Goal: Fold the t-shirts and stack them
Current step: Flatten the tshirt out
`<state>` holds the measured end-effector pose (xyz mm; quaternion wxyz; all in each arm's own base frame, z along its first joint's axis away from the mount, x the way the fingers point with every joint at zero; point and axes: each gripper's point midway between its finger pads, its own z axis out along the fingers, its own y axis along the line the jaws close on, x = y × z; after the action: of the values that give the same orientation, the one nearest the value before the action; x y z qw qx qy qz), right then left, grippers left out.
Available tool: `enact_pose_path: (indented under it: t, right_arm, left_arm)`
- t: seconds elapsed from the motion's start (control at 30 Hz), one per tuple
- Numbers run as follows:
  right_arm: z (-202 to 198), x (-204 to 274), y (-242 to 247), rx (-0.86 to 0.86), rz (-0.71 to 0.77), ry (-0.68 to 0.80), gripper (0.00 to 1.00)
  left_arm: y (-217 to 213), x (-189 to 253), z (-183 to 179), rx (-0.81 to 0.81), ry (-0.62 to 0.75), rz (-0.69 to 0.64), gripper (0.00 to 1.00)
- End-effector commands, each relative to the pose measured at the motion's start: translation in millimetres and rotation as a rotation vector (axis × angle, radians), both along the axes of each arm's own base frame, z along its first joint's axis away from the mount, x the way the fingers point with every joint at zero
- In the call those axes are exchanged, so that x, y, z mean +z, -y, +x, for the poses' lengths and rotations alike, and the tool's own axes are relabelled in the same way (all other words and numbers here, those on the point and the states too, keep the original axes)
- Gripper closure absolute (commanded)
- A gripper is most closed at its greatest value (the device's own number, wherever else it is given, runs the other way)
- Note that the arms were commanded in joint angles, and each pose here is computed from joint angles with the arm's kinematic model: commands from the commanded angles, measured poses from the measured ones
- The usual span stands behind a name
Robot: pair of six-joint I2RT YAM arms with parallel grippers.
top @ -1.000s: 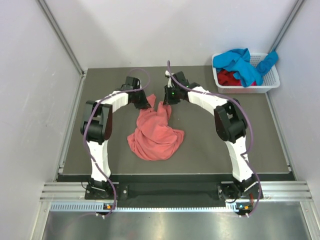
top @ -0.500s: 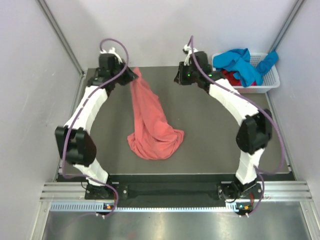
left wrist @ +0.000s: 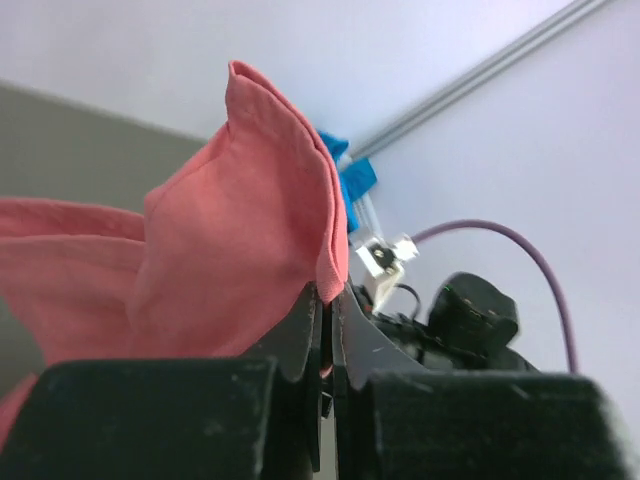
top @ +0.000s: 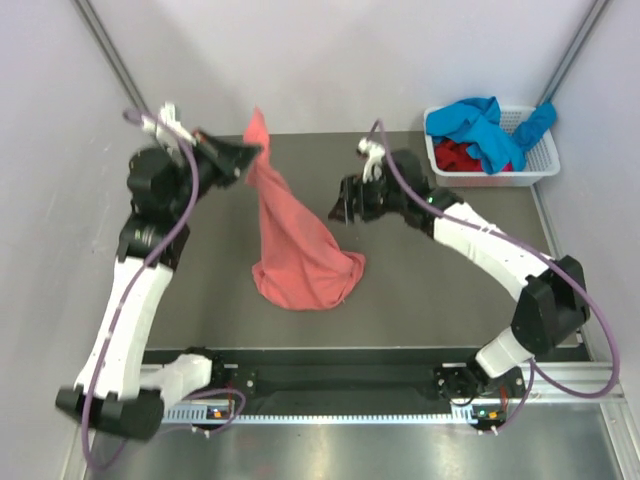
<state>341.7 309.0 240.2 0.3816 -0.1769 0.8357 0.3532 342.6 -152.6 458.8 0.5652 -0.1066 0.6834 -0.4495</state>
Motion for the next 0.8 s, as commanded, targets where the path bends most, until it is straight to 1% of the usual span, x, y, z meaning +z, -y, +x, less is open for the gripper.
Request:
enact_pose_path:
  t: [0.0,0.03,0.07,0.1,0.13,0.17,0.23,0.27,0.3,0.33,0.37,0.43,0.47,0.53,0.57,0.63,0.67,0.73,0.77]
  right_arm:
    - [-38,10,-12,0.077,0.047,0.060,0.27]
    - [-46,9,-10,0.088,0.054,0.058,0.27]
    - [-59,-11,-9,0.110,0.036,0.022,0.25]
    - [-69,-16,-10,0.139,0.040,0.007,0.23]
    - [-79,-21,-11,0.176,0.030,0.007,0.22]
    - [-98,-35,-16,0.232,0.005,-0.014,0.20]
    - [-116,-48,-20,0.287,-0.041,0.013,0.18]
    - [-136,-68,-23,0.336,-0.076,-0.006,0.15]
    - [-142,-78,-23,0.342,-0.103,-0.002,0.15]
    - [-136,-89,-16,0.286,-0.158,0.024,0.14]
    - [-138,-106,-10,0.264,-0.201,0.015,0.13]
    - [-126,-123,-2,0.186,-0.255,0.013,0.13]
    - [-122,-127,-1,0.165,-0.269,0.015,0.15]
    - [-116,-138,-9,0.159,-0.275,0.006,0.16]
    - [-112,-136,-16,0.161,-0.260,0.012,0.19]
    - [-105,-146,-28,0.160,-0.258,-0.003,0.24]
    - [-96,-140,-35,0.146,-0.247,0.011,0.32]
    - [-86,-139,-44,0.129,-0.237,0.009,0.41]
    - [-77,-122,-54,0.125,-0.201,0.036,0.64]
  left_arm:
    - [0,-39,-57,-0.038,-0.112,-0.059,1.00]
    - [-6,-45,-68,-0.014,-0.129,-0.057,1.00]
    - [-14,-41,-90,0.005,-0.112,-0.058,1.00]
    - [-20,-46,-98,0.033,-0.127,-0.053,1.00]
    - [-24,-56,-110,0.045,-0.175,-0.045,1.00]
    - [-28,-51,-123,0.055,-0.159,-0.055,1.00]
    - [-33,-51,-133,0.072,-0.169,-0.076,1.00]
    - [-34,-51,-140,0.073,-0.167,-0.082,1.00]
    - [-36,-51,-142,0.081,-0.169,-0.088,1.00]
    - [-36,-48,-144,0.081,-0.164,-0.091,1.00]
    - [-37,-48,-144,0.085,-0.174,-0.085,1.00]
    - [-37,-34,-148,0.078,-0.148,-0.089,1.00]
    - [-36,-31,-145,0.079,-0.151,-0.085,1.00]
    - [-37,-10,-150,0.074,-0.111,-0.084,1.00]
    - [-35,-7,-148,0.063,-0.110,-0.079,1.00]
    - [-35,12,-151,0.055,-0.069,-0.089,1.00]
    - [-33,16,-149,0.045,-0.067,-0.090,1.00]
    - [-31,33,-152,0.032,-0.027,-0.100,1.00]
    - [-30,35,-149,0.026,-0.027,-0.100,1.00]
